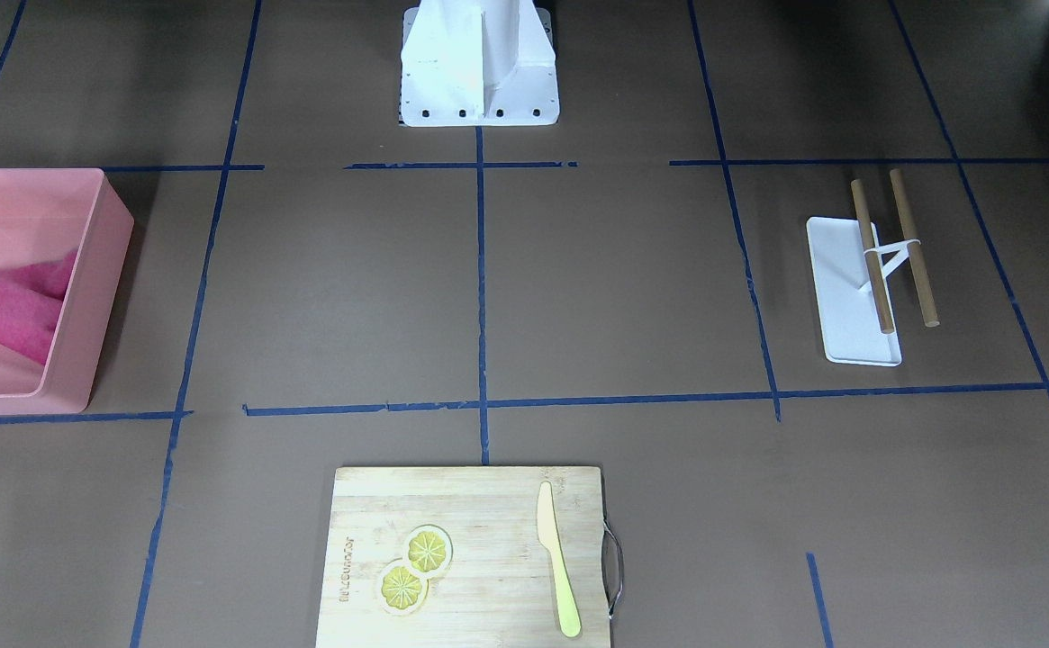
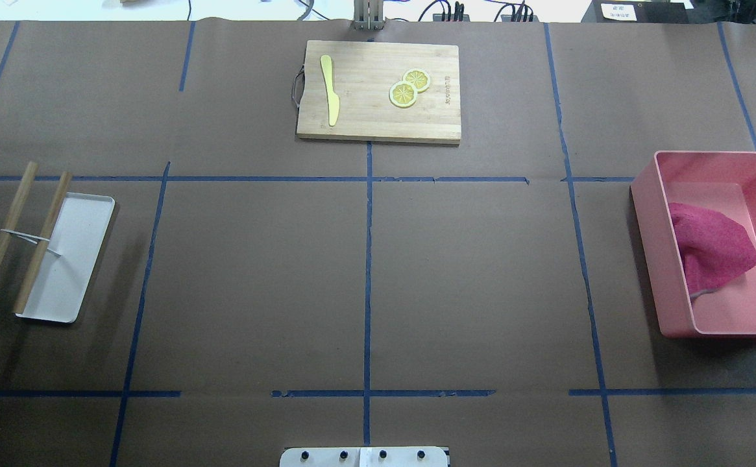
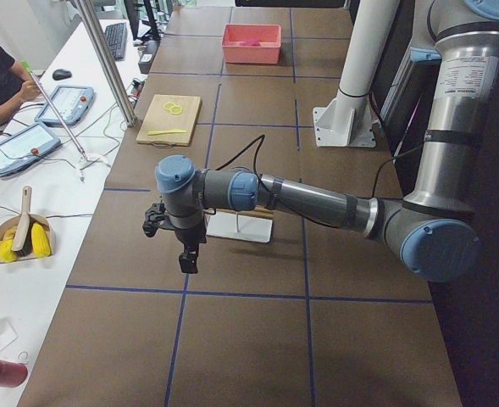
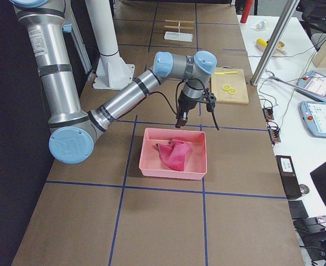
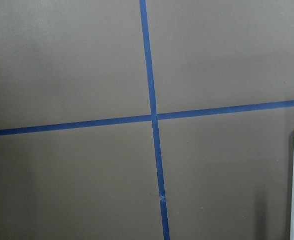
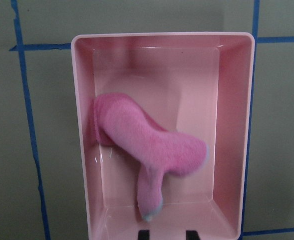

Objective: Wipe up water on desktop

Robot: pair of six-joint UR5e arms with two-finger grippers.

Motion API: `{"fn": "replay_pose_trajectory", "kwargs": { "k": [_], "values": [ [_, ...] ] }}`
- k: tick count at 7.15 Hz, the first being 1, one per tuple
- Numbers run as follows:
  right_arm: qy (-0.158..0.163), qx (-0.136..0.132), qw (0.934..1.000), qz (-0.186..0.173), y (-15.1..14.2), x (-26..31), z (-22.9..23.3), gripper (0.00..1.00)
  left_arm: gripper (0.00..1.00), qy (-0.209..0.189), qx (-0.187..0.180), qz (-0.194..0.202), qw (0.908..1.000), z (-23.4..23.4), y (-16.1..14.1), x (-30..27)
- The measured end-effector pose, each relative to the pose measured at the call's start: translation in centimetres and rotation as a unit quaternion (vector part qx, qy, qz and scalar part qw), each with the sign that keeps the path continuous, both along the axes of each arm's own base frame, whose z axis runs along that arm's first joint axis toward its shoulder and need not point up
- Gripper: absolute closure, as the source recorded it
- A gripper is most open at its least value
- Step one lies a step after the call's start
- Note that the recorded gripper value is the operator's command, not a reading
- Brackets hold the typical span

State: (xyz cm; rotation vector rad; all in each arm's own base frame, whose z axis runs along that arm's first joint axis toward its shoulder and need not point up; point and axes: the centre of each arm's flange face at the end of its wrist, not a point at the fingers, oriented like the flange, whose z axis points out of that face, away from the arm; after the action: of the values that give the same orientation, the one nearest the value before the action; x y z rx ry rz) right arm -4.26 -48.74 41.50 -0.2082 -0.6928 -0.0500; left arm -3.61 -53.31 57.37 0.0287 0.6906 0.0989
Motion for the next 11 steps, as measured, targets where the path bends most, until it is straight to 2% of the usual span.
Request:
{"fn": "replay_pose_trajectory", "kwargs": {
  "k": [2, 4, 6, 7, 9, 11],
  "values": [
    [-0.008, 0.025, 0.9997, -0.002, -1.1, -0.1, 1.4, 0.00, 0.00, 0.000, -0.004, -0.003, 1.0000, 0.4, 0.0, -0.3],
    [-0.038, 0.060, 0.9975, 0.005, -2.2, 0.6, 4.8, 0.00, 0.00, 0.000, -0.009, -0.004, 0.9999, 1.9, 0.1, -2.0],
    [-0.059, 0.118, 0.9913, 0.009, -1.6, 3.3, 9.6, 0.00, 0.00, 0.014, -0.022, 0.003, 0.9996, 6.0, 0.9, -4.7],
    [-0.060, 0.131, 0.9896, 0.008, -0.9, 4.6, 11.6, 0.00, 0.00, 0.031, -0.030, 0.002, 0.9991, 7.5, 1.7, -5.0],
    [-0.058, 0.118, 0.9912, 0.017, 0.1, 7.4, 16.1, 0.00, 0.00, 0.047, -0.033, -0.001, 0.9984, 9.4, 3.0, -4.9],
    [-0.064, 0.103, 0.9926, 0.009, 0.9, 9.7, 21.0, 0.00, 0.00, 0.054, -0.033, -0.002, 0.9980, 9.9, 3.4, -4.8]
  ]
}}
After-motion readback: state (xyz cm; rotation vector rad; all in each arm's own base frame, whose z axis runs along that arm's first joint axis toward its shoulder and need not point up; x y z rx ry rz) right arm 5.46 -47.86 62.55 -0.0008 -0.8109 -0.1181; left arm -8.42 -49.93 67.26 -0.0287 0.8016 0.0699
